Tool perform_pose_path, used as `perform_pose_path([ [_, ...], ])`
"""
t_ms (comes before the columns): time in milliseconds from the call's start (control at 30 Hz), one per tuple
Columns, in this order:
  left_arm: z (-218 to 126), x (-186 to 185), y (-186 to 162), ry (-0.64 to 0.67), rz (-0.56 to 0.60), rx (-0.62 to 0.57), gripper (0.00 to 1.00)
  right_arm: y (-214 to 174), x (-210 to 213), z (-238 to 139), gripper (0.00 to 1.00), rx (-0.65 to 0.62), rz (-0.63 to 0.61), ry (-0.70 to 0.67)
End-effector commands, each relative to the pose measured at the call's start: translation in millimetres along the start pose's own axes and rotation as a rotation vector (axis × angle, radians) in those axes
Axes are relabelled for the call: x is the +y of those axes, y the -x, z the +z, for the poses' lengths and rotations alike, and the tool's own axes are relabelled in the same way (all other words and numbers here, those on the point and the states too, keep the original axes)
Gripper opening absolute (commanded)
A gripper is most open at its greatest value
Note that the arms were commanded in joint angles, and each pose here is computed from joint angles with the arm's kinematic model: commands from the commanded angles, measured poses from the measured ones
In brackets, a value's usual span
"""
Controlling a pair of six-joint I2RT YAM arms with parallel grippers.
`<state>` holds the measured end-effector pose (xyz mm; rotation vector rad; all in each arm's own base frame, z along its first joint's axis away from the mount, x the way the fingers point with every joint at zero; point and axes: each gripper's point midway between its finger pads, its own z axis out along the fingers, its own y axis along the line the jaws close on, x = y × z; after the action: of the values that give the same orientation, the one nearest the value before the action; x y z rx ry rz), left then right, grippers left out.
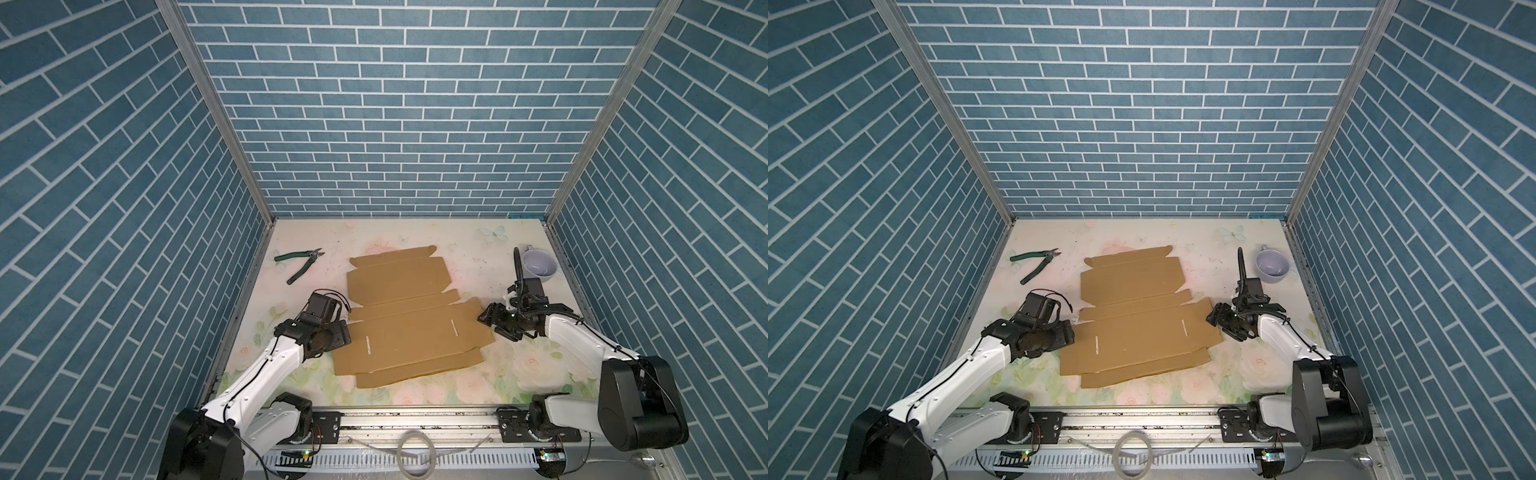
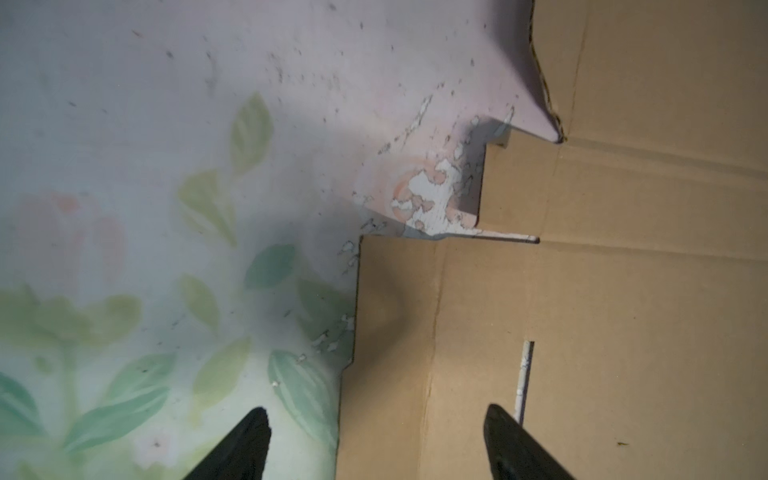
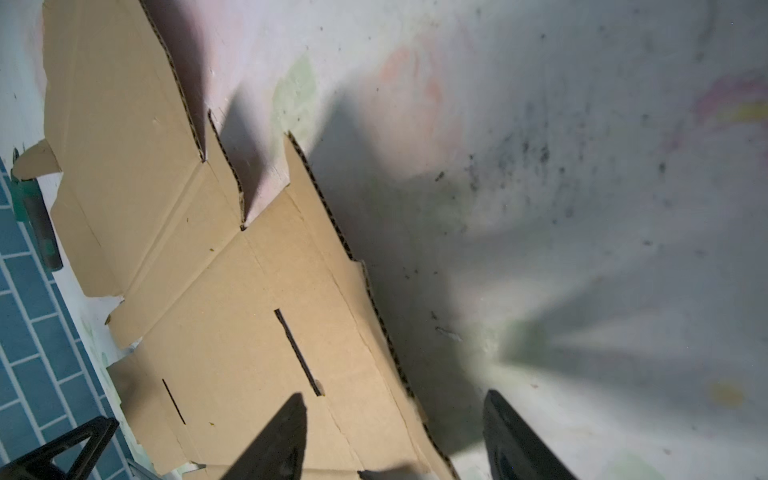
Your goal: Fold the paper box
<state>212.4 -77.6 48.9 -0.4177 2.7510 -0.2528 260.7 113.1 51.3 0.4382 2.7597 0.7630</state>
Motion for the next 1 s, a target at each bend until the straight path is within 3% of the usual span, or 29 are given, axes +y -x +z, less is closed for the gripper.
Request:
perform_pose_path([
  [0,12,-15,-7,-0.041,-0.006,0.006,0.79,-3,5,10,0.62,0.026,-0.024,0.040],
  [233,21,-52,-11,-0.119,0.042,0.018,0.64,24,19,20,0.42,-0.005,-0.066,0.053],
  [400,19,-72,3,-0.131,0.112,-0.021,0.56,40,23,27,0.33,0.006,-0.099,0.025],
  [500,14,-76,16,-0.089,0.168,-0.041,0.52,41,20,25,0.31,0.011,-0.124,-0.002],
  [667,19,-88,10,-0.147,0.179,0.003,0.44,46,12,15,0.30,-0.012,-0.183,-0.077],
  [833,25,-78,4,-0.110,0.184,0.034,0.37,64,24,17,0.27,-0.044,-0.174,-0.047],
  [967,26,-87,-9,-0.196,0.114,0.075,0.31,95,47,20,0.27,-0.095,-0.159,-0.001],
])
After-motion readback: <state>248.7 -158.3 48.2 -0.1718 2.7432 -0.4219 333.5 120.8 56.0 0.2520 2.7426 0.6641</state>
